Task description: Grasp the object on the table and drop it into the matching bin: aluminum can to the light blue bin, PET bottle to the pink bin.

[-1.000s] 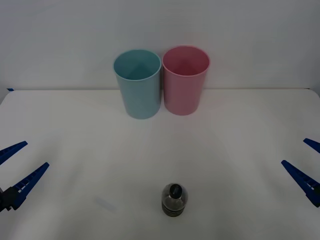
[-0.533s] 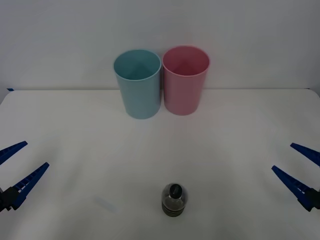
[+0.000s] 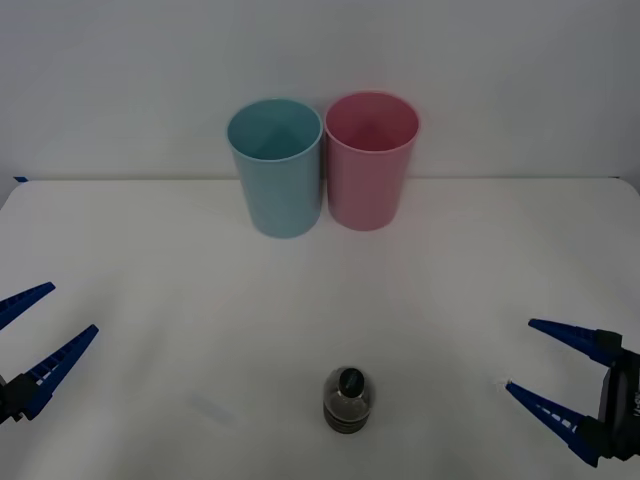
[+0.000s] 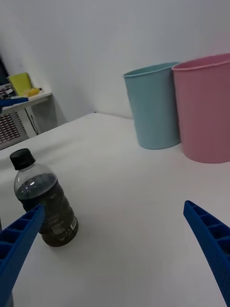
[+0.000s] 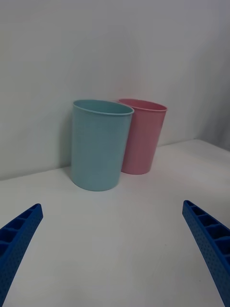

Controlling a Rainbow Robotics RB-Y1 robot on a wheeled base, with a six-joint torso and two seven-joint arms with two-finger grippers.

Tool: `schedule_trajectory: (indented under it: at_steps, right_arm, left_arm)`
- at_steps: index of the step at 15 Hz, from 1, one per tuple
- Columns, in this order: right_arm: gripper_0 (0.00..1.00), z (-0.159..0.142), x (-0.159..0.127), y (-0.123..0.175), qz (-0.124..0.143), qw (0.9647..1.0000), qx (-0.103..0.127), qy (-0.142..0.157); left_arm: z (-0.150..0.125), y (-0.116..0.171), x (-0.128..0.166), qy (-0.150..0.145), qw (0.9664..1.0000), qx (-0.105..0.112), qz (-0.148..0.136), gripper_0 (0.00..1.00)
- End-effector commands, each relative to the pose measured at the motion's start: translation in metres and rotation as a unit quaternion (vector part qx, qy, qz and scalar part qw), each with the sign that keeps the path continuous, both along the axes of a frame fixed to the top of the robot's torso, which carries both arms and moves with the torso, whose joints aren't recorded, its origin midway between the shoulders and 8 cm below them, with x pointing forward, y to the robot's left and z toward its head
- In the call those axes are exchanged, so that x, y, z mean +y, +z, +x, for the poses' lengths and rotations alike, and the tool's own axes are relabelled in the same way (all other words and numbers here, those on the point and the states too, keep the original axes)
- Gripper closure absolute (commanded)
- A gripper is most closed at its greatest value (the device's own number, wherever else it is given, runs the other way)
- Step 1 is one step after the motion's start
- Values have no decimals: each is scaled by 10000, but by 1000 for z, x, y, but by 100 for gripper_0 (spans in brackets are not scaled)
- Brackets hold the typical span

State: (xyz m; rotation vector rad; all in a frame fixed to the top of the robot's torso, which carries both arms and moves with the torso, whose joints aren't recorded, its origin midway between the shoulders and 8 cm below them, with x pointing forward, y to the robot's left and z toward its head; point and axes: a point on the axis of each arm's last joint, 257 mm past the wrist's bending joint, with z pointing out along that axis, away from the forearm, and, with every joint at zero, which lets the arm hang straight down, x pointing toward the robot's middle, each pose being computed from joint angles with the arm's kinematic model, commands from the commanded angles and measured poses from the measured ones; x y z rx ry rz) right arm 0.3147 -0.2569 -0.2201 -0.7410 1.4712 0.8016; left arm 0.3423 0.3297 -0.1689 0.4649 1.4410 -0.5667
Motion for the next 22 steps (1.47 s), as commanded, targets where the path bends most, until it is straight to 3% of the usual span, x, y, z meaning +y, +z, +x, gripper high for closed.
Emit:
schedule_trajectory:
  at_steps: [1,3,6,10,22]
  right_arm:
    - [0,-6,16,-9,-209,9993,-200,239]
    - [0,-8,28,-19,-330,9985,-248,349]
    - [0,-9,52,-39,-412,9979,-72,502]
    - [0,-2,84,-61,-486,9977,38,470]
    - [0,0,160,-92,-812,9933,-105,813]
  left_arm:
    - [0,0,0,0,10000,0,0,0]
    - [0,0,0,0,10000,0,0,0]
    - [0,0,0,0,10000,0,0,0]
    - [0,0,0,0,10000,0,0,0]
    - [0,0,0,0,10000,0,0,0]
